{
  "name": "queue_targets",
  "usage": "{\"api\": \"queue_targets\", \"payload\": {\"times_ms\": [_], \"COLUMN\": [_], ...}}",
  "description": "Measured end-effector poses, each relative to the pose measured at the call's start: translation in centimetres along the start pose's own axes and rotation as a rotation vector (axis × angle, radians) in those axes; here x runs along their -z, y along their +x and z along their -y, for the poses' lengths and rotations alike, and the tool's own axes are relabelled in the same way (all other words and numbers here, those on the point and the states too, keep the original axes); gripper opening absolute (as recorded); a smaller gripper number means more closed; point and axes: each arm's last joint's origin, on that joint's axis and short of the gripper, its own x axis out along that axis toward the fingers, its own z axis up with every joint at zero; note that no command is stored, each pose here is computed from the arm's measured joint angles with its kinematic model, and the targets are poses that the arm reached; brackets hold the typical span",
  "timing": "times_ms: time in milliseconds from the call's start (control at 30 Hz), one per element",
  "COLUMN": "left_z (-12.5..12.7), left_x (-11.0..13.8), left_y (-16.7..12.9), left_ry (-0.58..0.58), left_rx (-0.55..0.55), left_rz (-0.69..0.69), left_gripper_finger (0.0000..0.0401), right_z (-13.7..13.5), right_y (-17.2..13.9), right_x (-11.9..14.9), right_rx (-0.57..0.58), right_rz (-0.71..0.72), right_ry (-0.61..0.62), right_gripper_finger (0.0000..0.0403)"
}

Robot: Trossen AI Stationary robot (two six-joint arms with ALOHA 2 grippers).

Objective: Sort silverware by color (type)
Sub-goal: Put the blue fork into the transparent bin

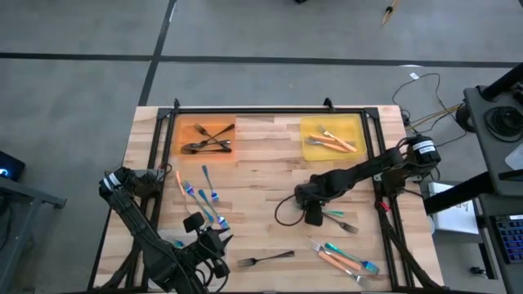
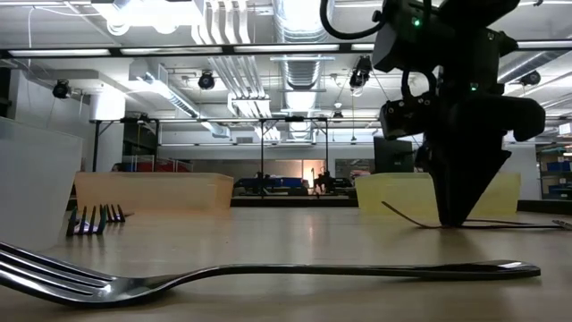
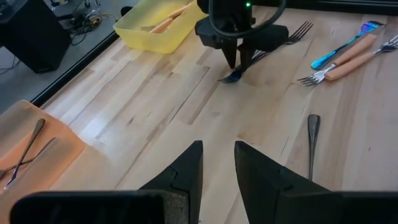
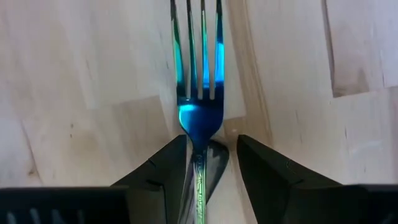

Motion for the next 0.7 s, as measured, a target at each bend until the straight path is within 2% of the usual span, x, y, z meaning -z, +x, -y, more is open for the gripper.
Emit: {"api": "queue_targets", "payload": {"times_ms": [200,467,700], "left_z": [-0.02,-0.06,-0.15], "left_x": [-0.04,-0.2,-0.86], "left_y": [0.06,0.11,0.11], "left_ry": [0.0,0.001,-0.017], "left_rx": [-0.002,-0.015,-0.031], "left_rz": [0.001,0.045,0.11], "left_gripper_finger": [0.0075,0.0075,0.0075], "right_z": [0.65,0.72,0.49], "right_y": [0.33,0.39,0.43], "right_x": [0.19,0.07,-0.34], "right_rx": [-0.019,-0.054,-0.084], "right_rz": [0.001,-0.003,0.038], "right_ry": [0.019,0.017,0.024], "right_gripper_finger": [0.0115,0.0019,0.0011]}}
